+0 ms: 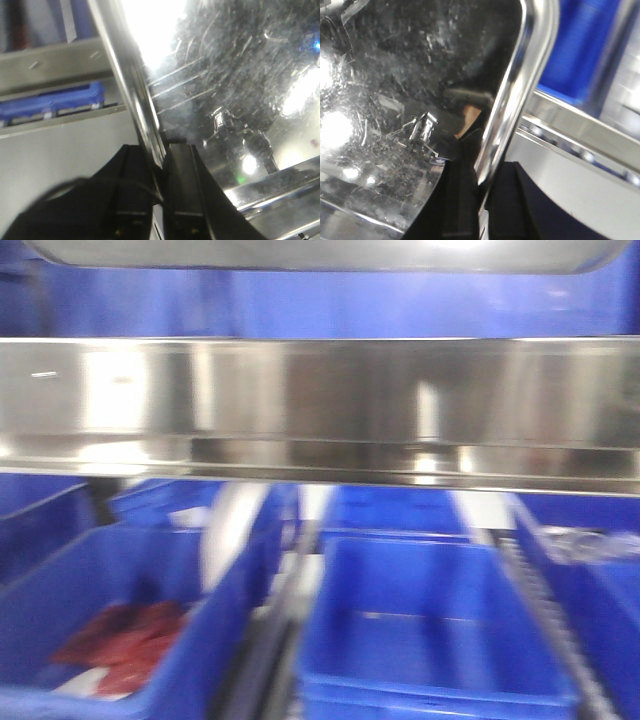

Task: Stack silver trays without gaps
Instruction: 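Drive away from the rack while holding the tray in both grippers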

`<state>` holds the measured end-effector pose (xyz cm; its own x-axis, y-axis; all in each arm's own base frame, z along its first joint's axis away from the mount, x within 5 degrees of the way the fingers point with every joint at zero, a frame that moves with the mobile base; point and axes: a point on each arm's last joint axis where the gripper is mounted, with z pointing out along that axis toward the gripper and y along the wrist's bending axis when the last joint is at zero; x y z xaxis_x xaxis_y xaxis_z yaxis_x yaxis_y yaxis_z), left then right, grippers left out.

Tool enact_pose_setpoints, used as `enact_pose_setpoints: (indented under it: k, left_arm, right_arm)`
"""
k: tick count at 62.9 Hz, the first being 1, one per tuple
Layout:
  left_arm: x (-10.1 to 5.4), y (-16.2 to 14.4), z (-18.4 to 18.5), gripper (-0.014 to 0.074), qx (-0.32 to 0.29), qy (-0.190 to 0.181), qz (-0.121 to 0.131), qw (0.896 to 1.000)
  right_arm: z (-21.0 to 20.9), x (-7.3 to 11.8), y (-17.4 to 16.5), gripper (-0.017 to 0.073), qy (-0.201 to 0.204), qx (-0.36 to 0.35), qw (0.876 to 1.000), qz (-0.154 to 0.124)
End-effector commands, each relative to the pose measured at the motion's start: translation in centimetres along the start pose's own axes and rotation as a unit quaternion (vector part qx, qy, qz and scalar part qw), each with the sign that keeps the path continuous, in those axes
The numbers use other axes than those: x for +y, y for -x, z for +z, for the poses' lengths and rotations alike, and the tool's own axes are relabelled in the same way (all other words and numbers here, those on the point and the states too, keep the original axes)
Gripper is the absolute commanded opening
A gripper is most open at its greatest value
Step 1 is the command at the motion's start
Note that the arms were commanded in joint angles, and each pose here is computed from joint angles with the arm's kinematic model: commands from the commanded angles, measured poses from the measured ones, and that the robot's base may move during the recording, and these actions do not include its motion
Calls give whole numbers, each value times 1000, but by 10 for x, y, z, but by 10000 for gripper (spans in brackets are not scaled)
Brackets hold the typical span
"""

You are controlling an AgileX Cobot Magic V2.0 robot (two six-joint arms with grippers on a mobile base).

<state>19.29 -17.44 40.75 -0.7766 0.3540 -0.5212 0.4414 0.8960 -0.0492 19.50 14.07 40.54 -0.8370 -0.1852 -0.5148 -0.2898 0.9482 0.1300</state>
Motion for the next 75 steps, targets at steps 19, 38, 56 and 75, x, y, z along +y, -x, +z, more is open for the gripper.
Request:
enact_pose_setpoints:
  k: [19, 38, 56, 75]
  left_arm:
    - [-9, -5, -20, -48, 1, -42, 12, 999]
    - [-9, -5, -20, -48, 1, -42, 12, 999]
    - [-9, -5, -20, -48, 1, -42, 12, 999]
    - [-9, -5, -20, -48, 2, -43, 12, 999]
  right_arm:
    - [-17, 11, 10, 57, 59, -74, 996, -9]
    - [-17, 11, 10, 57, 59, -74, 996, -9]
    - [-17, 11, 10, 57, 59, -74, 996, -9]
    - [-17, 11, 10, 57, 59, -74, 996, -9]
